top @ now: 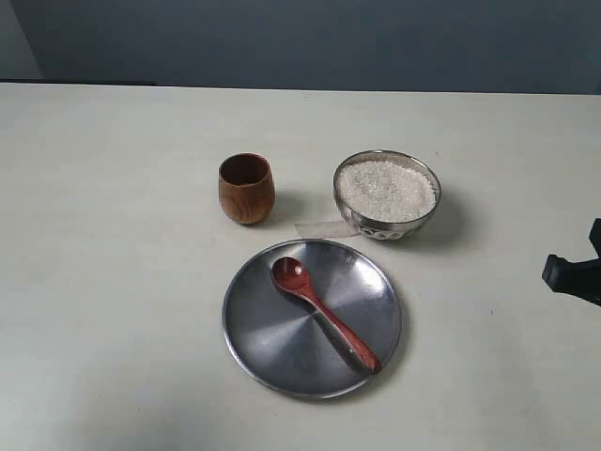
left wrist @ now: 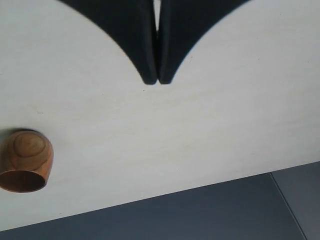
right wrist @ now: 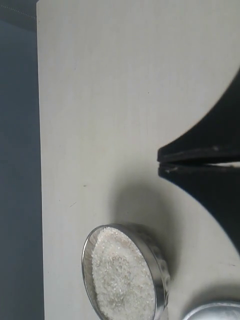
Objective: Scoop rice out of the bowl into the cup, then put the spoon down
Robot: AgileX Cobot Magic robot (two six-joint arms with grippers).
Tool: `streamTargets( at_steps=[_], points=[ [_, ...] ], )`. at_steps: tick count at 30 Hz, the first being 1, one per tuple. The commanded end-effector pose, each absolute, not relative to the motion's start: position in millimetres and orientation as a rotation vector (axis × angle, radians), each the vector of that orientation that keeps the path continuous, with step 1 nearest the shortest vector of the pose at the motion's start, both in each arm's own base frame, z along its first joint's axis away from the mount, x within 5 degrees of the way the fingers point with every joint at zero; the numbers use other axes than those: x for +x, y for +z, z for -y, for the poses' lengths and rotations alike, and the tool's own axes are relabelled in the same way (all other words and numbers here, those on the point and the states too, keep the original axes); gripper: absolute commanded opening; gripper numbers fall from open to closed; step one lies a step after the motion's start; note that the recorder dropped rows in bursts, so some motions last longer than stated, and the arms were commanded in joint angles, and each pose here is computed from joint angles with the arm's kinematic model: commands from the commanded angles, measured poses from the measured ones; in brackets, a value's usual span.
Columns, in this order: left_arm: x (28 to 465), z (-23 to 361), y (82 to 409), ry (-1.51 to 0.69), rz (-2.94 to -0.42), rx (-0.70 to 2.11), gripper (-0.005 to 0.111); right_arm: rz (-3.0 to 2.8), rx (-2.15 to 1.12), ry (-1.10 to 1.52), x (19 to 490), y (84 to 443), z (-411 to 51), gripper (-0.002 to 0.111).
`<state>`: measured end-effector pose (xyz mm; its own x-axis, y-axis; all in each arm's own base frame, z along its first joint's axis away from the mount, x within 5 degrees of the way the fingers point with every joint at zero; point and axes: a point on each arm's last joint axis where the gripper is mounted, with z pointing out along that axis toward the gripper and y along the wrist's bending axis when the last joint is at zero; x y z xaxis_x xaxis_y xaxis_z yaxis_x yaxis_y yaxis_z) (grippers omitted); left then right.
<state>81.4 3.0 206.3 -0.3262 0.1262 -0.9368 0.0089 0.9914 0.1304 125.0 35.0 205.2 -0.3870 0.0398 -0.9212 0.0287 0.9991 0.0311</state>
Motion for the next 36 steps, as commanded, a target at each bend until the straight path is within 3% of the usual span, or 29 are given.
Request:
streamTargets(
  at_steps=[1,36],
  points=[
    [73.8,-2.8,196.6,0.107,-1.851,0.076,0.000,-1.959,0.037,0.006,124.4,205.3,-34.5,0.000],
    [55.0,-2.7,189.6,0.036,-1.744,-0.028,0.000,-1.959,0.044,0.013,124.4,205.3,-34.7,0.000]
  ],
)
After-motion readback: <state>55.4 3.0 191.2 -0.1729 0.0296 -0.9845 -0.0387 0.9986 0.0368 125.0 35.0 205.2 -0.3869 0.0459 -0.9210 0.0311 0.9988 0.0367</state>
